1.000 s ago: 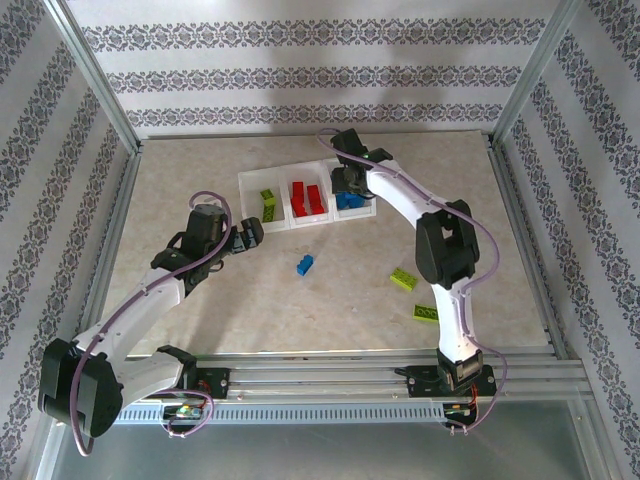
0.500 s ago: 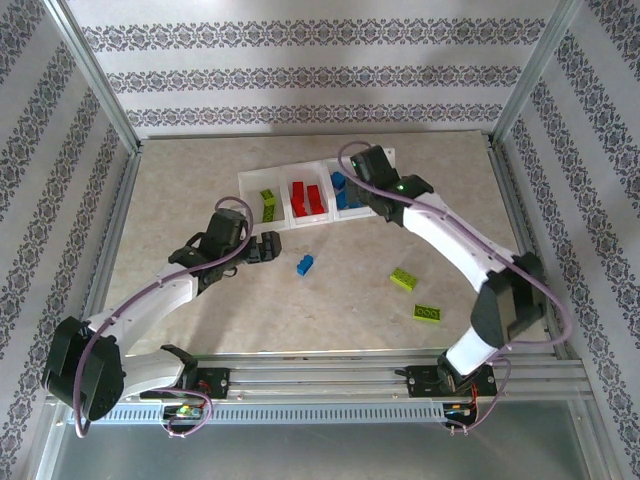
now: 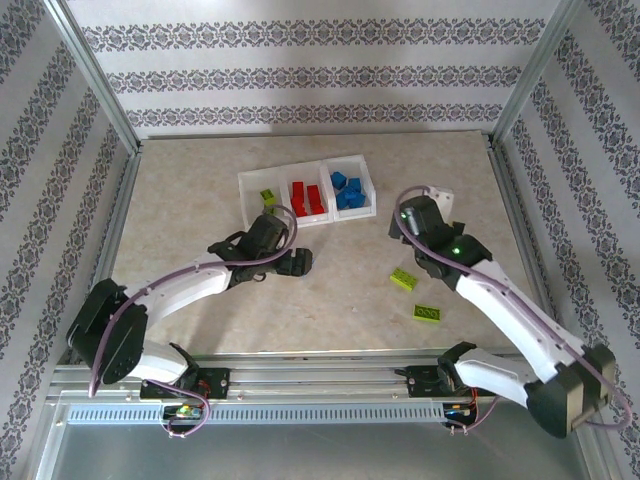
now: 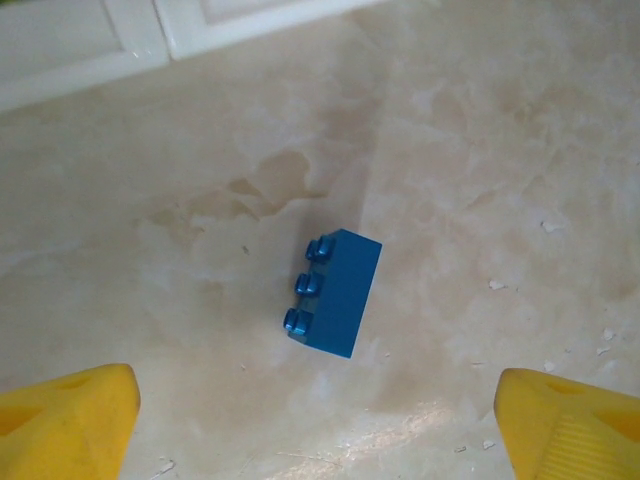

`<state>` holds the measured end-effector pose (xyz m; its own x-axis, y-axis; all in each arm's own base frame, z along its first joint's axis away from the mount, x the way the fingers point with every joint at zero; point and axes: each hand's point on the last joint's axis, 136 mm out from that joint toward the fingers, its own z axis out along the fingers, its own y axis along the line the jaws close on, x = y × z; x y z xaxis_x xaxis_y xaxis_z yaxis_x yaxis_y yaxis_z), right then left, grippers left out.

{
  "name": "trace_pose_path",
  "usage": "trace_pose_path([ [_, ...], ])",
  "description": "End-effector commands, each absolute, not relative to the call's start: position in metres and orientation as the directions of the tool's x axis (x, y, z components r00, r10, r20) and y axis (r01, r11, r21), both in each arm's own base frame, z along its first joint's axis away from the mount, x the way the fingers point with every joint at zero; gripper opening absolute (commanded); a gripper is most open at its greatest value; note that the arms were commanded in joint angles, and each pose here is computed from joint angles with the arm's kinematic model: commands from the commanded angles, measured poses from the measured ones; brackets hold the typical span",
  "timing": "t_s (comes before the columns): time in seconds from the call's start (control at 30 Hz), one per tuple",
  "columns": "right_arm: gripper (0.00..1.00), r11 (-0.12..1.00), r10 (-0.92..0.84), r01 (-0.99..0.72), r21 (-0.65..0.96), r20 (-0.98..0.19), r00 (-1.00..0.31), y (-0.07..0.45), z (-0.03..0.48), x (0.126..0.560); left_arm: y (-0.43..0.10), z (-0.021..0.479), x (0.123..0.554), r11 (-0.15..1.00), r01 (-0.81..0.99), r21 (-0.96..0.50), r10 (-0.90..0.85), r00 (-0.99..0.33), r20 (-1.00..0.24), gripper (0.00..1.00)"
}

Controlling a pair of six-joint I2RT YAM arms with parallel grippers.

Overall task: Sort the legos into containers by color
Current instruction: Pick up the lego from the center of the table.

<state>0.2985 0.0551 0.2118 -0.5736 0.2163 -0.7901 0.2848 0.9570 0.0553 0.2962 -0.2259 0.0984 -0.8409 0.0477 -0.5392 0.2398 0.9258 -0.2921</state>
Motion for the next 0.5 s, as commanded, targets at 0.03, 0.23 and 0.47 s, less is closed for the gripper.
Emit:
trace_pose_path([
  [0.03, 0.98, 0.92, 0.347, 0.352, 0.175, -0.781, -0.519, 0.038, 0.205, 0.281, -0.243, 0.094, 0.298, 0.918, 0.293, -0.268, 0.11, -0.837, -0.536, 0.86],
  [0.23, 0.98, 0.896, 0.4, 0.388, 0.214, -0.769, -0.499, 0.02, 0.189, 0.265, -0.256, 0.078, 0.3, 0.917, 0.332, -0.22, 0.188, -0.847, -0.497, 0.81],
  [0.47, 0.98, 0.887, 0.431, 0.397, 0.235, -0.731, -0.529, 0.018, 0.176, 0.26, -0.255, 0.057, 0.306, 0.937, 0.311, -0.16, 0.21, -0.866, -0.454, 0.71],
])
